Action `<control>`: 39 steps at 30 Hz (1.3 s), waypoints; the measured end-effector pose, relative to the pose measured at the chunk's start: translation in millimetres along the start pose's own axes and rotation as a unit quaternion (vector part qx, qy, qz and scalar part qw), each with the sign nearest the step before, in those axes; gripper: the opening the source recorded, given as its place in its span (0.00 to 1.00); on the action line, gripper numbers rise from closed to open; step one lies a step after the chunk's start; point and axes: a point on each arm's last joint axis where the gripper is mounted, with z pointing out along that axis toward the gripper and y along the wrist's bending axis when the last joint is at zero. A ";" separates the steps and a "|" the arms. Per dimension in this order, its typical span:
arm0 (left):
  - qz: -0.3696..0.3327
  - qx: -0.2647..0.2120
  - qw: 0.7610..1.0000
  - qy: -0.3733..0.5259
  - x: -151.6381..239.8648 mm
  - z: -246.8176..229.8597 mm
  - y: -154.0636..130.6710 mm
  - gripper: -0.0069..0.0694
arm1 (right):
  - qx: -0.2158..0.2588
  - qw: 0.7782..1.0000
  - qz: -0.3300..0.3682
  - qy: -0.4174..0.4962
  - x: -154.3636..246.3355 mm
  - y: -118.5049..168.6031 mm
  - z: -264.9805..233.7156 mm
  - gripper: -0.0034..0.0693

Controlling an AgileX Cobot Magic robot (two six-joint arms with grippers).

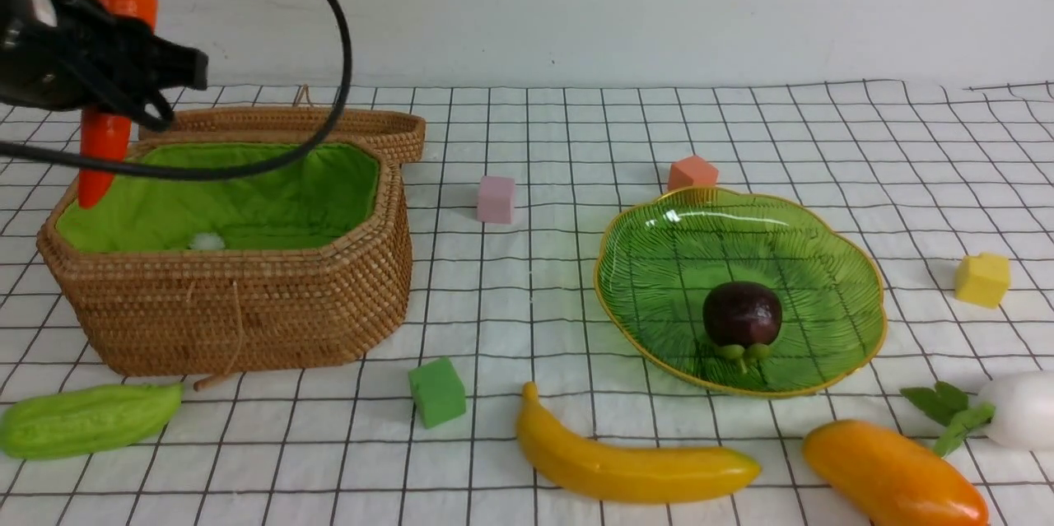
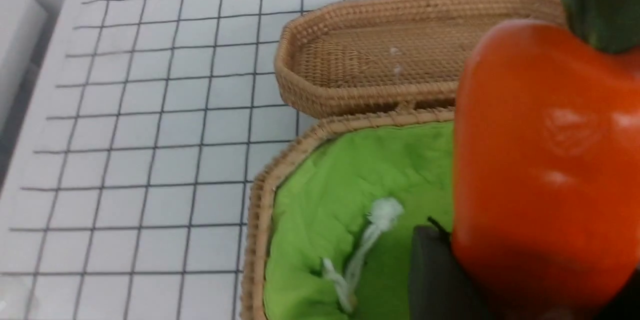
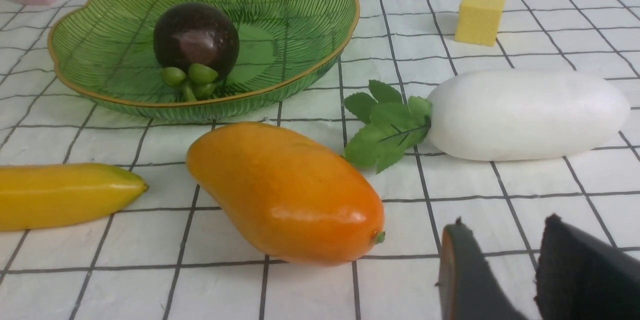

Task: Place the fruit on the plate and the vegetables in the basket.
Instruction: Use the left arm to grab a carrot and put it into the left basket, then take a chayote with your left arm and place it on the basket on the left.

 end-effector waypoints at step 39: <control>-0.646 -0.172 0.704 0.240 144.6 29.5 68.5 0.79 | 0.000 1.000 0.000 0.000 0.0 0.0 0.0 0.38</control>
